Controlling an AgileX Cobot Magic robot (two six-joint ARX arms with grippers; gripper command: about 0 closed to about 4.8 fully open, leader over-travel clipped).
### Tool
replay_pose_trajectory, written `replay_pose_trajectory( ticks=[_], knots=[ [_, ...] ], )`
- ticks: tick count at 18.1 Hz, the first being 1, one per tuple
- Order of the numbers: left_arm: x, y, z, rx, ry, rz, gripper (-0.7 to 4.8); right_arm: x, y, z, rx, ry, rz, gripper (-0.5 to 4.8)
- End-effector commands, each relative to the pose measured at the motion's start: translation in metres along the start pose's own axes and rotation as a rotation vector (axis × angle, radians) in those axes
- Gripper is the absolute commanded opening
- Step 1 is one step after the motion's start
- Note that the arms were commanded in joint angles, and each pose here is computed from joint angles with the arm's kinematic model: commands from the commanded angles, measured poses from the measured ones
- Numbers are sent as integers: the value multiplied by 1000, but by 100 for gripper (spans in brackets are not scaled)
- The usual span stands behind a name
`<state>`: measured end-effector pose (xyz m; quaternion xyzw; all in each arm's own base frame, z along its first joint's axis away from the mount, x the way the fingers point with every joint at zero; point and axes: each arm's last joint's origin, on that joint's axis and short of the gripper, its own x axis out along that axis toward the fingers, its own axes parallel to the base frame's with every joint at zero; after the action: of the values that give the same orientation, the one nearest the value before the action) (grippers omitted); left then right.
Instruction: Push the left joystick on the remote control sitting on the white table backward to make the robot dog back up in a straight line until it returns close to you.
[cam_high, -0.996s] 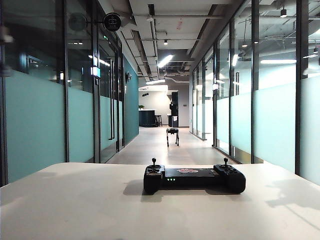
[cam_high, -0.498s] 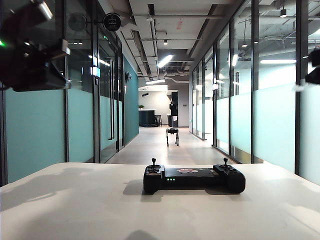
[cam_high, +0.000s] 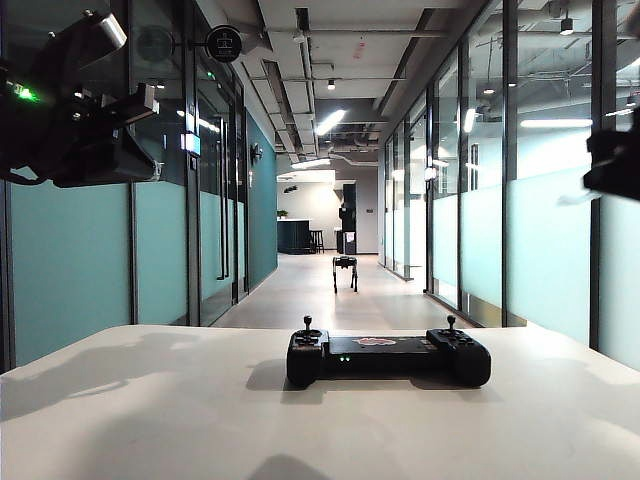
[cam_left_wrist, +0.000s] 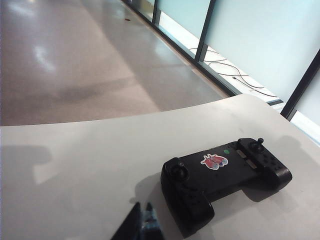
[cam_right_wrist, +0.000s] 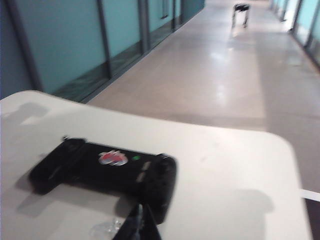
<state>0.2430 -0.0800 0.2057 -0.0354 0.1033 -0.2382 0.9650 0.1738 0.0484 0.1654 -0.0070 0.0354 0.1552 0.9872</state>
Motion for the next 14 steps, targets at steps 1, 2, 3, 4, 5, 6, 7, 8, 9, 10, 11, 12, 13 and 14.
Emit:
replay_pose_trajectory(
  ticks=[1,2,3,4,5,6,7,8,9,10,11,12,13,14],
  knots=[
    [0,-1,3,5,-21,-12,-6,5,1,0,4,-38,-1,-5],
    [0,-1,3,5,-21,-14,-5,8,1,-2,4,-38,-1,-6],
    [0,-1,3,6,-21,-14,-5,10,1,-4,5,-33,1,-6],
    [0,-1,3,5,-19,-14,-5,12,2,-7,5,-24,6,-6],
    [0,-1,2,5,-13,-13,-5,14,3,-11,4,-13,13,-6],
    [1,-1,1,5,-6,-15,-6,17,4,-13,5,-4,16,-6],
    [2,-1,0,4,-1,-18,-6,20,4,-15,5,7,17,-6],
    [4,0,-2,3,8,-25,-5,25,4,-16,5,20,20,-5],
    [5,0,-4,1,18,-30,-6,29,4,-15,6,24,20,-6],
    [6,0,-7,-2,30,-33,-6,35,3,-15,6,28,20,-5],
    [8,1,-10,-5,42,-36,-6,39,3,-15,6,33,21,-6],
    [10,1,-12,-6,52,-45,-5,43,3,-15,6,39,20,-6],
    [12,1,-15,-9,63,-60,-6,48,3,-16,6,47,20,-6],
    [14,1,-17,-12,75,-80,-5,51,3,-17,6,46,20,-6]
  ],
)
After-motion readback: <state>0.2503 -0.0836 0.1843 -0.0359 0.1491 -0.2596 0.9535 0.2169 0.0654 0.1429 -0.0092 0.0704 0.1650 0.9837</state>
